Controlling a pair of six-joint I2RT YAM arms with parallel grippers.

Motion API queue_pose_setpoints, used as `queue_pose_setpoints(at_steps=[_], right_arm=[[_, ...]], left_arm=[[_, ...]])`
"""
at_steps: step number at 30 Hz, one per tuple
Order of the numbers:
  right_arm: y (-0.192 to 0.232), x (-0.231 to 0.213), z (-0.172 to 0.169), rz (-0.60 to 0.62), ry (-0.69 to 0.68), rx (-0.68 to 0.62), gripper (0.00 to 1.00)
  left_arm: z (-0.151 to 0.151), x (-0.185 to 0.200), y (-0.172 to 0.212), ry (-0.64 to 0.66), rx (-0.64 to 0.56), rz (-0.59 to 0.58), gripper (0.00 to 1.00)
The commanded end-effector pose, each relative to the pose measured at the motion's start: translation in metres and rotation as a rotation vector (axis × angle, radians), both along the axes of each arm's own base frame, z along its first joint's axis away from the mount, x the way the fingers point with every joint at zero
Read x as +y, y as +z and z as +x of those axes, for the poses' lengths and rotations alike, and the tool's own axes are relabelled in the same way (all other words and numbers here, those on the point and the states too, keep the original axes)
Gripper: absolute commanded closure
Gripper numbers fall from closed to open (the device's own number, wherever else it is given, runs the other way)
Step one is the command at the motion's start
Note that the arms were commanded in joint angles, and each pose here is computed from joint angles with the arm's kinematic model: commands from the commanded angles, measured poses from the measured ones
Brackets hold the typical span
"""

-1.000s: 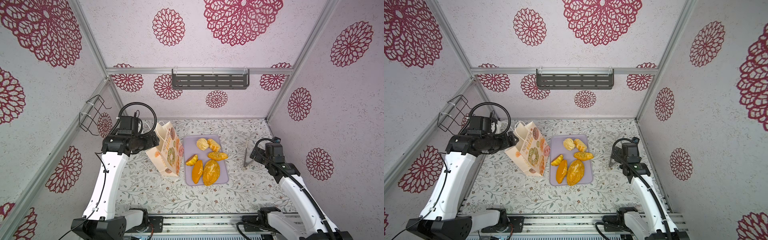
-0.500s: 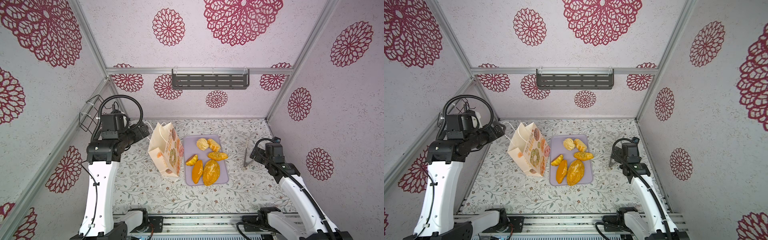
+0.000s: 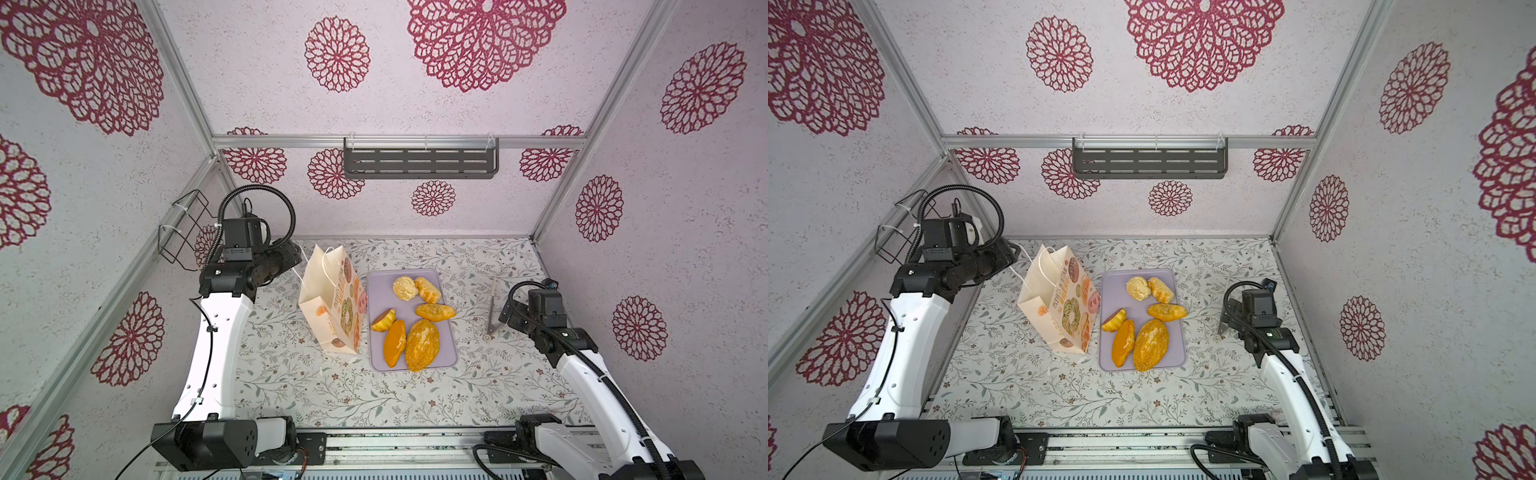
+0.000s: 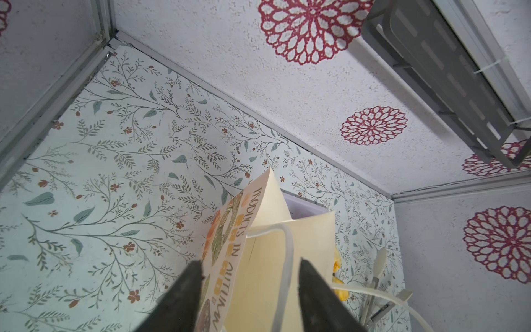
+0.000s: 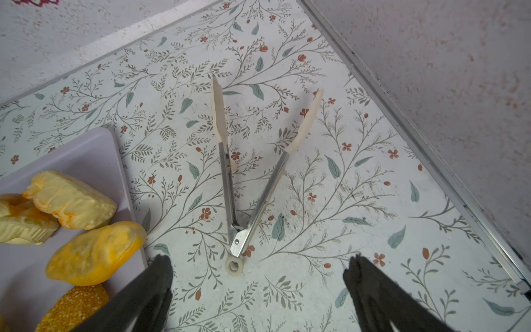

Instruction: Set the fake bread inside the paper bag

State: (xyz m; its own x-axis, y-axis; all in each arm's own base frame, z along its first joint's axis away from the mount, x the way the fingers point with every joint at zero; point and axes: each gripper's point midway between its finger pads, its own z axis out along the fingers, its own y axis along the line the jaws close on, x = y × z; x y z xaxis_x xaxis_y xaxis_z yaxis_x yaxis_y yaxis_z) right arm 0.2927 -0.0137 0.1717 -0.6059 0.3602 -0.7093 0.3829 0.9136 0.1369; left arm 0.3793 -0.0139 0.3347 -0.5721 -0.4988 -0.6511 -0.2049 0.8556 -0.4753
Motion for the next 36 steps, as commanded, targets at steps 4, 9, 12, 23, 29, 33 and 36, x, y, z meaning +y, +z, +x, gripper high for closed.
queue_pose_setpoints(at_steps=[4, 9, 12, 23, 29, 33, 36], right_arm=[[-0.019, -0.001, -0.008, -0.012, 0.001, 0.091, 0.01], [-0.019, -0.003, -0.01, -0.012, -0.019, 0.096, 0.01], [-0.023, -0.005, -0.011, -0.008, -0.036, 0.117, 0.01], [-0.063, -0.004, -0.012, 0.009, -0.061, 0.26, 0.01], [-0.074, 0.0, 0.002, 0.032, -0.056, 0.245, 0.01], [-0.079, 0.002, 0.015, 0.036, -0.055, 0.241, 0.01], [-0.086, 0.003, 0.025, 0.036, -0.053, 0.251, 0.01]], left_arm=[[0.012, 0.002, 0.006, -0.013, -0.057, 0.023, 0.76], [0.016, 0.002, 0.006, -0.024, -0.055, 0.029, 1.0], [0.017, 0.002, 0.013, -0.03, -0.066, 0.03, 1.0], [0.018, 0.007, 0.047, -0.027, -0.143, 0.078, 1.0], [0.023, 0.0, 0.045, -0.058, -0.148, 0.051, 1.0], [0.025, -0.007, 0.037, -0.089, -0.151, 0.02, 1.0], [0.026, -0.011, 0.031, -0.104, -0.142, -0.004, 1.0]])
